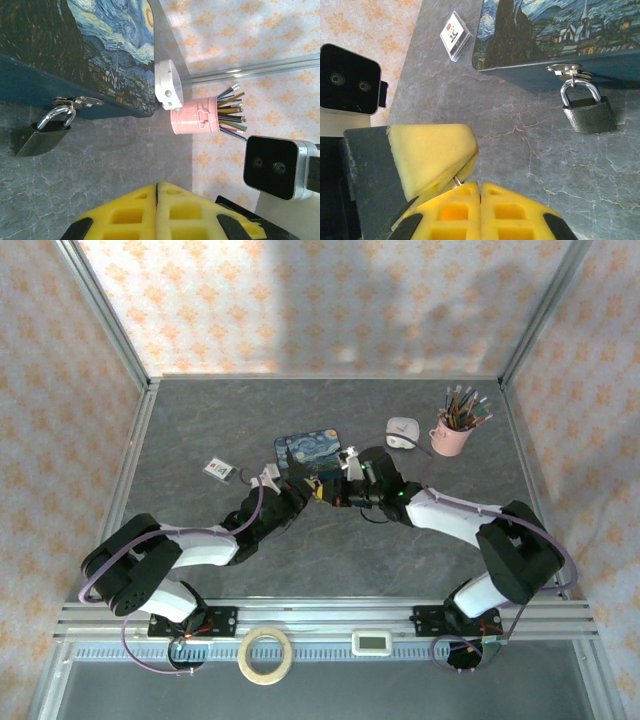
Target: Unlock a padlock with a key
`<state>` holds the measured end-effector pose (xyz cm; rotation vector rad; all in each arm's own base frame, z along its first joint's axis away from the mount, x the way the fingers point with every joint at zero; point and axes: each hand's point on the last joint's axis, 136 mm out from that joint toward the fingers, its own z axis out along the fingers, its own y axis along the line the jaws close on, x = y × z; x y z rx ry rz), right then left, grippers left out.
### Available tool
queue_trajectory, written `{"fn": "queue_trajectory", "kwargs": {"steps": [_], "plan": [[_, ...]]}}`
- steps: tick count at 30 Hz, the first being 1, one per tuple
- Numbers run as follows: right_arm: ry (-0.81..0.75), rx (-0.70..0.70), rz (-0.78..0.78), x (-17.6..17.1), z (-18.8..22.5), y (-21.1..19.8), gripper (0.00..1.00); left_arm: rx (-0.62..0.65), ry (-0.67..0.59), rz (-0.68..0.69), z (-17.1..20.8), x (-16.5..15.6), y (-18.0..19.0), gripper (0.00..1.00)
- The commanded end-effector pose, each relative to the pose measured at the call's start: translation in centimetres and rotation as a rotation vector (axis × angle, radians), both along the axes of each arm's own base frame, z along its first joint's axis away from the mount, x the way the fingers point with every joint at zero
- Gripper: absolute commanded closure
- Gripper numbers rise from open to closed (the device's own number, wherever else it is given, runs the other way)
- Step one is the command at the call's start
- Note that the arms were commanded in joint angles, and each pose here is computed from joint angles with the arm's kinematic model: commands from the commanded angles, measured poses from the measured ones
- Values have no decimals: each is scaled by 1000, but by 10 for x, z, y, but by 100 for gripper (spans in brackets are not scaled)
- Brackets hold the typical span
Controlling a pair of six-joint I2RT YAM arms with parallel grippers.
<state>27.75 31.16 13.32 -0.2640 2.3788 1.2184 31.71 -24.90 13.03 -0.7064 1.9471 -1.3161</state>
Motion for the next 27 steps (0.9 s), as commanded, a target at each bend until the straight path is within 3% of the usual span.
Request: {"fn": "queue_trajectory", "kwargs": {"steps": [1, 4, 12, 18, 23, 27], "plan": [[-84, 22, -18, 2, 24, -4, 88, 19, -81, -20, 19, 3, -5, 100], [-139, 13, -20, 5, 37, -15, 72, 111, -207, -57, 40, 2, -4, 100], [-251, 174, 118, -6, 84, -19, 66, 284, -531, -168, 104, -11, -3, 100], [-318, 314, 189, -18, 114, -12, 52, 251, -632, -194, 131, -16, 3, 100], [-337, 426, 231, -28, 133, -7, 49, 214, -658, -224, 140, -17, -1, 100], [-350, 435, 244, -31, 134, 0, 49, 173, -671, -250, 146, -18, -7, 100]]}}
